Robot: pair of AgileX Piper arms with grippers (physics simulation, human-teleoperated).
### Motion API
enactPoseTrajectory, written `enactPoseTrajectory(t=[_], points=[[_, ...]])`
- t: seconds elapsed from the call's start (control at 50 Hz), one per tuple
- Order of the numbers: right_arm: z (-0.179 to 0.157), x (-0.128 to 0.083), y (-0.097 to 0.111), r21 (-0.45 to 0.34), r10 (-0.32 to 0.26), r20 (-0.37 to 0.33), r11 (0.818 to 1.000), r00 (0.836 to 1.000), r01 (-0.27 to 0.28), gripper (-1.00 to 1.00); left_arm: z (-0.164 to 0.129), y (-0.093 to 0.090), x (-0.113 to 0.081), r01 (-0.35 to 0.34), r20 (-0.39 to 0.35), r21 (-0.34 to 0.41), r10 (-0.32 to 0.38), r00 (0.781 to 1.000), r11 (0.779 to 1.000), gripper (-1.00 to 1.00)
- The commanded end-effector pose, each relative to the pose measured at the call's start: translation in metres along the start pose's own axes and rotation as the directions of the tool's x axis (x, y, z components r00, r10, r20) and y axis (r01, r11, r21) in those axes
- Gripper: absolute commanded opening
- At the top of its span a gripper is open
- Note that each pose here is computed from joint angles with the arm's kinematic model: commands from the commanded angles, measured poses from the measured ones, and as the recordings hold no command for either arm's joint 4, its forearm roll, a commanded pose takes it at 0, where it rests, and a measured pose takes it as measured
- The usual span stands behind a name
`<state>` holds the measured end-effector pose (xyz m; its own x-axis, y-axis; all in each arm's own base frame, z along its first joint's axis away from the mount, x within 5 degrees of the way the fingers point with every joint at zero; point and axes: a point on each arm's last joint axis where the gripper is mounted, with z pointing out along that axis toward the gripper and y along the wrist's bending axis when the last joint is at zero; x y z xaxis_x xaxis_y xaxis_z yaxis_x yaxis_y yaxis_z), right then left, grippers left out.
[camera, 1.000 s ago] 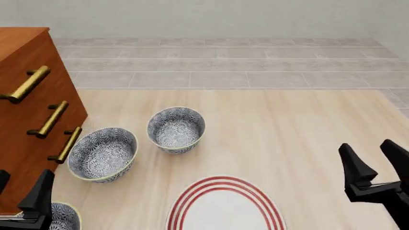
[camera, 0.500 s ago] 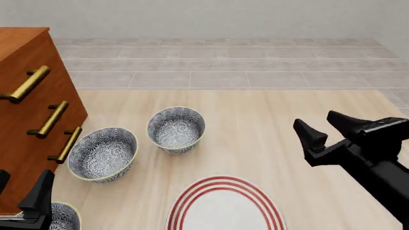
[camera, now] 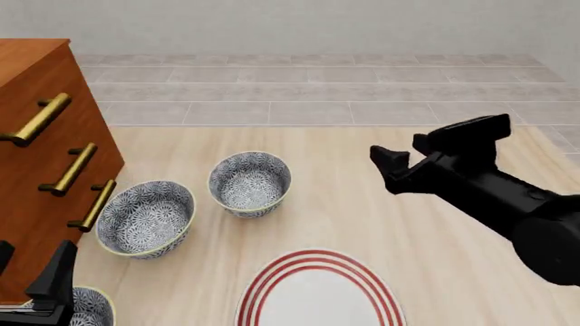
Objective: Pick up the bowl and put it in the front on the plate.
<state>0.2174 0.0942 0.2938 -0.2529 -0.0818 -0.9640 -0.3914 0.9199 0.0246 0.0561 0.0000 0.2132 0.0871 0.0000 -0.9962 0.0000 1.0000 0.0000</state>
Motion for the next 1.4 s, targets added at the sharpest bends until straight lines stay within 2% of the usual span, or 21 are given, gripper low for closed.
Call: enactPoseTrajectory(t=[0.02, 0.12, 0.16, 0.2, 0.36, 0.68, 0.88, 1.2, 1.4], points=[[0.029, -0.011, 0.018, -0.057, 0.032, -0.099, 0.998, 0.995, -0.038, 1.0, 0.0, 0.0, 0.0, 0.0, 0.0, 0.0, 0.0, 1.0, 1.0, 1.0], [0.037, -0.014, 0.025, -0.079, -0.005, -0.113, 0.997, 0.994, -0.004, 1.0, 0.0, 0.0, 0.0, 0.0, 0.0, 0.0, 0.0, 1.0, 1.0, 1.0], [0.042, -0.016, 0.027, -0.081, 0.01, -0.121, 0.996, 0.993, -0.02, 1.0, 0.0, 0.0, 0.0, 0.0, 0.0, 0.0, 0.0, 1.0, 1.0, 1.0], [0.045, -0.018, 0.031, -0.096, -0.011, -0.12, 0.995, 0.993, 0.0, 1.0, 0.0, 0.0, 0.0, 0.0, 0.0, 0.0, 0.0, 1.0, 1.0, 1.0], [0.061, -0.015, 0.041, -0.122, -0.027, -0.146, 0.993, 0.989, 0.009, 1.0, 0.0, 0.0, 0.0, 0.0, 0.0, 0.0, 0.0, 1.0, 1.0, 1.0], [0.085, -0.024, 0.064, -0.172, -0.036, -0.167, 0.985, 0.985, 0.006, 1.0, 0.0, 0.0, 0.0, 0.0, 0.0, 0.0, 0.0, 1.0, 1.0, 1.0], [0.098, -0.028, 0.078, -0.204, -0.065, -0.19, 0.979, 0.98, 0.025, 1.0, 0.0, 0.0, 0.0, 0.0, 0.0, 0.0, 0.0, 1.0, 1.0, 1.0], [0.131, -0.026, 0.09, -0.216, -0.094, -0.216, 0.975, 0.972, 0.046, 1.0, 0.0, 0.0, 0.0, 0.0, 0.0, 0.0, 0.0, 1.0, 1.0, 1.0], [0.148, -0.022, 0.087, -0.201, -0.095, -0.238, 0.978, 0.967, 0.046, 1.0, 0.0, 0.0, 0.0, 0.0, 0.0, 0.0, 0.0, 1.0, 1.0, 1.0]])
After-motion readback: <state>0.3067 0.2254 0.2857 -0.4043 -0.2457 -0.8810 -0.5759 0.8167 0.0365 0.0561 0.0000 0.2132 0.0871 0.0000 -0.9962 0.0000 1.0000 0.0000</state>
